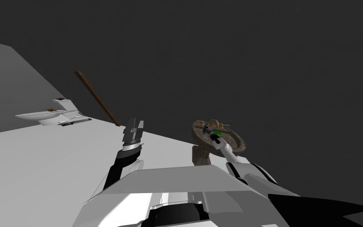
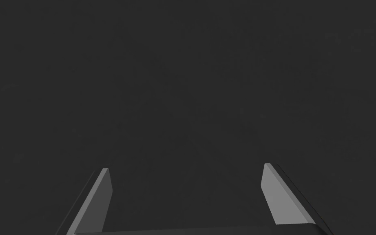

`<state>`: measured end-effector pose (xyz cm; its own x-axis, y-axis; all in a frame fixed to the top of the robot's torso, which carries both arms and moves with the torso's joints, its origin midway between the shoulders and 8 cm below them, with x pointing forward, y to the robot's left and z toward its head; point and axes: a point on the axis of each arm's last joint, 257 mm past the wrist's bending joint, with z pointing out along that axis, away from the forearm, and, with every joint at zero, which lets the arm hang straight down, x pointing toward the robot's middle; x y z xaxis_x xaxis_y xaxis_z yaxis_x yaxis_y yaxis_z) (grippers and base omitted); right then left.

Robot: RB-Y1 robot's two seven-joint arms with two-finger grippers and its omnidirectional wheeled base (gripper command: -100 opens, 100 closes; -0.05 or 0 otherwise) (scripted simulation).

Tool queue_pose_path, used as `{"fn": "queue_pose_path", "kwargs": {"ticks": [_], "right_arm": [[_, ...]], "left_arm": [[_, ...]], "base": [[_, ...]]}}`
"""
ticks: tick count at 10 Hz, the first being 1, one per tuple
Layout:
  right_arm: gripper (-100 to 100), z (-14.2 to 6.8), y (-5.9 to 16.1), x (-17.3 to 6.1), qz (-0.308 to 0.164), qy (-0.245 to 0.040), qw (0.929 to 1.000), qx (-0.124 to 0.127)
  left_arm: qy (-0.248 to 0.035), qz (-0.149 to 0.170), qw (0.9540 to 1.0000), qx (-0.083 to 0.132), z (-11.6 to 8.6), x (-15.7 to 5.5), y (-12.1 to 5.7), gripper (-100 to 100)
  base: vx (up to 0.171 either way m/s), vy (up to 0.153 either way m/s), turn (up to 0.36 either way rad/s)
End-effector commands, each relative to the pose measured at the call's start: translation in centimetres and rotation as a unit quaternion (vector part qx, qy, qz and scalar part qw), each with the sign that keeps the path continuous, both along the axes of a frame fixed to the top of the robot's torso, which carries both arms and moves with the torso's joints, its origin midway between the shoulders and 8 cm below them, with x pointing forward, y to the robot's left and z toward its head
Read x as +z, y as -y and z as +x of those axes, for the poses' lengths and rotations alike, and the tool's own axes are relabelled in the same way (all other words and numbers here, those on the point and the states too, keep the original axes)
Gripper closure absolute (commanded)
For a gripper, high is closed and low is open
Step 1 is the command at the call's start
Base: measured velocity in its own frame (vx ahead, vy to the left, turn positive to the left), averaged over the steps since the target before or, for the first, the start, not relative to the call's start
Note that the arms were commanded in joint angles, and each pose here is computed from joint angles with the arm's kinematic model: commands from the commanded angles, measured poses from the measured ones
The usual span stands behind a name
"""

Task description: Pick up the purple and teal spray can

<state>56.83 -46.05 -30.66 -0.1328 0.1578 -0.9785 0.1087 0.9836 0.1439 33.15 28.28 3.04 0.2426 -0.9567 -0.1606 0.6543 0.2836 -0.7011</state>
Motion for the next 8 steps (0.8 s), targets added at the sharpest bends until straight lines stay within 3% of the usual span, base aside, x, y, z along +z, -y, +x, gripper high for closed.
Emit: {"fn": "queue_pose_path", "kwargs": {"ticks": [1, 2, 3, 6, 7, 8], "right_arm": [[100, -1.0, -0.3, -1.0, 0.0, -0.008, 1.0, -0.003], [100, -0.3, -0.9, 0.6, -0.003, 0.009, 0.9999, 0.004], [100, -1.9, -0.9, -1.5, 0.002, -0.01, 0.9999, -0.008], [100, -1.5, -1.4, 0.2, -0.003, 0.007, 1.0, 0.0], [100, -3.1, -1.3, -2.0, 0.003, -0.013, 0.9998, -0.014], [100, -3.4, -1.3, -1.7, 0.001, -0.01, 0.9999, -0.012]], "left_arm": [[0.0, 0.0, 1.0, 0.0, 0.0, 0.0, 0.0, 0], [0.0, 0.0, 1.0, 0.0, 0.0, 0.0, 0.0, 0], [0.0, 0.0, 1.0, 0.0, 0.0, 0.0, 0.0, 0], [0.0, 0.0, 1.0, 0.0, 0.0, 0.0, 0.0, 0], [0.0, 0.0, 1.0, 0.0, 0.0, 0.0, 0.0, 0], [0.0, 0.0, 1.0, 0.0, 0.0, 0.0, 0.0, 0]], "base": [[0.022, -0.043, 0.074], [0.005, -0.023, 0.003], [0.02, -0.038, 0.086], [0.008, -0.021, 0.018], [0.013, -0.027, 0.092], [0.021, -0.044, 0.073]]}}
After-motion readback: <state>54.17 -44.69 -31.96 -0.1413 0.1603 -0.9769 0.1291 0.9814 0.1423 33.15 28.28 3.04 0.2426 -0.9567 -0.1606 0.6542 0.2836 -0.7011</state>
